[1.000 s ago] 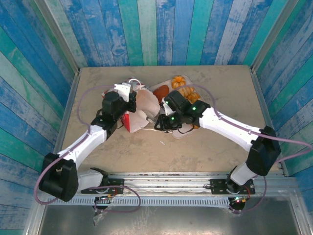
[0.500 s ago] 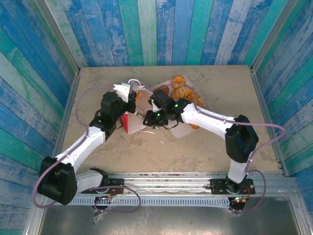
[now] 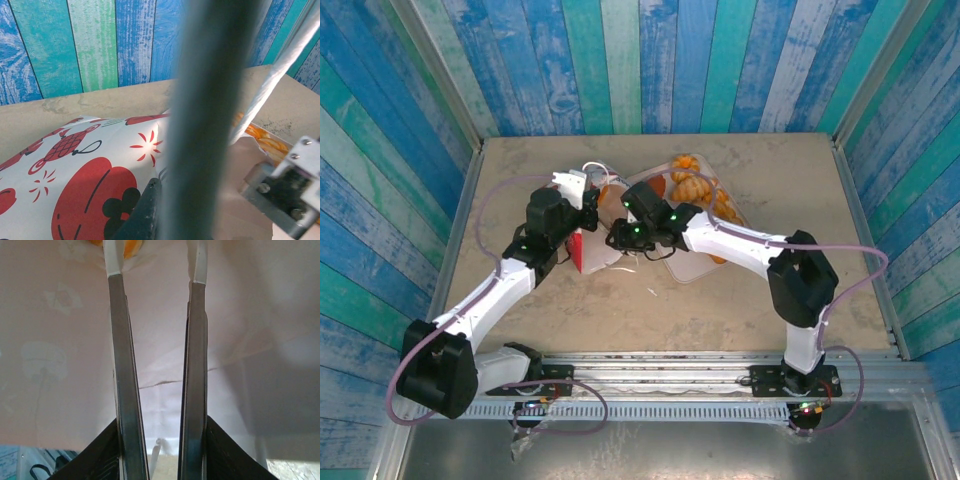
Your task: Take the fake bread out of the paper bag
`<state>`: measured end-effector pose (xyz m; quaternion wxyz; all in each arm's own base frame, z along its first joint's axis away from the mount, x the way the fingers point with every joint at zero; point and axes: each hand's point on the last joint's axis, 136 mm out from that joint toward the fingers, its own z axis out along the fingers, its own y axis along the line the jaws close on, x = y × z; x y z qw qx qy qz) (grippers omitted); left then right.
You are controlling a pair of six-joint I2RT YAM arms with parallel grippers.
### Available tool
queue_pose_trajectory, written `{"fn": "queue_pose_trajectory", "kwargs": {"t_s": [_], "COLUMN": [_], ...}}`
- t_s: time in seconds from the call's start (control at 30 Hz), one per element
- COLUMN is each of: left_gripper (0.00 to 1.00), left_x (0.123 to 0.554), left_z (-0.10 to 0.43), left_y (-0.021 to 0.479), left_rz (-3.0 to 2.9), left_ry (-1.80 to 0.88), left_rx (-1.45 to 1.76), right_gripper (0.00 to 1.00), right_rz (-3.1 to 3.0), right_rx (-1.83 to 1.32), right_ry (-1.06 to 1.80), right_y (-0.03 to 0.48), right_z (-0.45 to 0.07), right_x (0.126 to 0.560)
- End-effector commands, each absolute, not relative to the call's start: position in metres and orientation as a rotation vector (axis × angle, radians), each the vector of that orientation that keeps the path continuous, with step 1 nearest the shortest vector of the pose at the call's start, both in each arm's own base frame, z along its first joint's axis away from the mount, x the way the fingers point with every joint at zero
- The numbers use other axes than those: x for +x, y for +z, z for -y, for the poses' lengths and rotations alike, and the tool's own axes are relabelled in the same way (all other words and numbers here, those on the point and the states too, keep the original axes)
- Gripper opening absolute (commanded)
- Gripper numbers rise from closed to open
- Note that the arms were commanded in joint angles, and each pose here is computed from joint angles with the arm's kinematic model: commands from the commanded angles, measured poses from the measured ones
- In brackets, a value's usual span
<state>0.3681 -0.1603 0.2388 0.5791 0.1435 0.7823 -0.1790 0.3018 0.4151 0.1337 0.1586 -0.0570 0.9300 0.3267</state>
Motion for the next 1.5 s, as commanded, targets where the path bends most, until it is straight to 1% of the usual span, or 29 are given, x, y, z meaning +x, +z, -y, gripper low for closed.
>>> {"fn": "queue_pose_trajectory", "kwargs": {"t_s": [0.0, 0.33, 0.77, 1.0, 1.17, 1.47], "left_gripper": [0.07, 0.07, 0.07, 0.07, 0.07, 0.08], "left_x": [0.365, 0.366, 0.366, 0.366, 0.366, 0.367], "left_z": [0.163, 0.163, 0.164, 0.164, 0.164, 0.163], "left_y": [0.254, 0.251, 0.251, 0.251, 0.252, 0.253], "left_rz": [-1.795, -1.801, -1.802, -1.8, -1.799, -1.8], "left_ry": [-0.452, -0.453, -0.46, -0.458, -0.458, -0.448], "left_rx": [0.334, 0.33, 0.335, 0.333, 0.335, 0.334], "right_gripper": [0.4, 0.39, 0.42, 0.35, 0.31, 0.31], "right_rz": [-2.591, -2.554, -2.598, -2.661, -2.668, -2.653], "right_rx": [-0.139, -0.176, -0.195, -0.114, -0.078, -0.035], "right_ry": [0.987, 1.031, 1.013, 0.93, 0.923, 0.902], "right_y": [0.146, 0.15, 0.132, 0.113, 0.112, 0.119], "right_z": [-0.431, -0.447, -0.465, -0.445, -0.429, -0.411], "right_x": [0.315, 0.317, 0.326, 0.324, 0.318, 0.312]}}
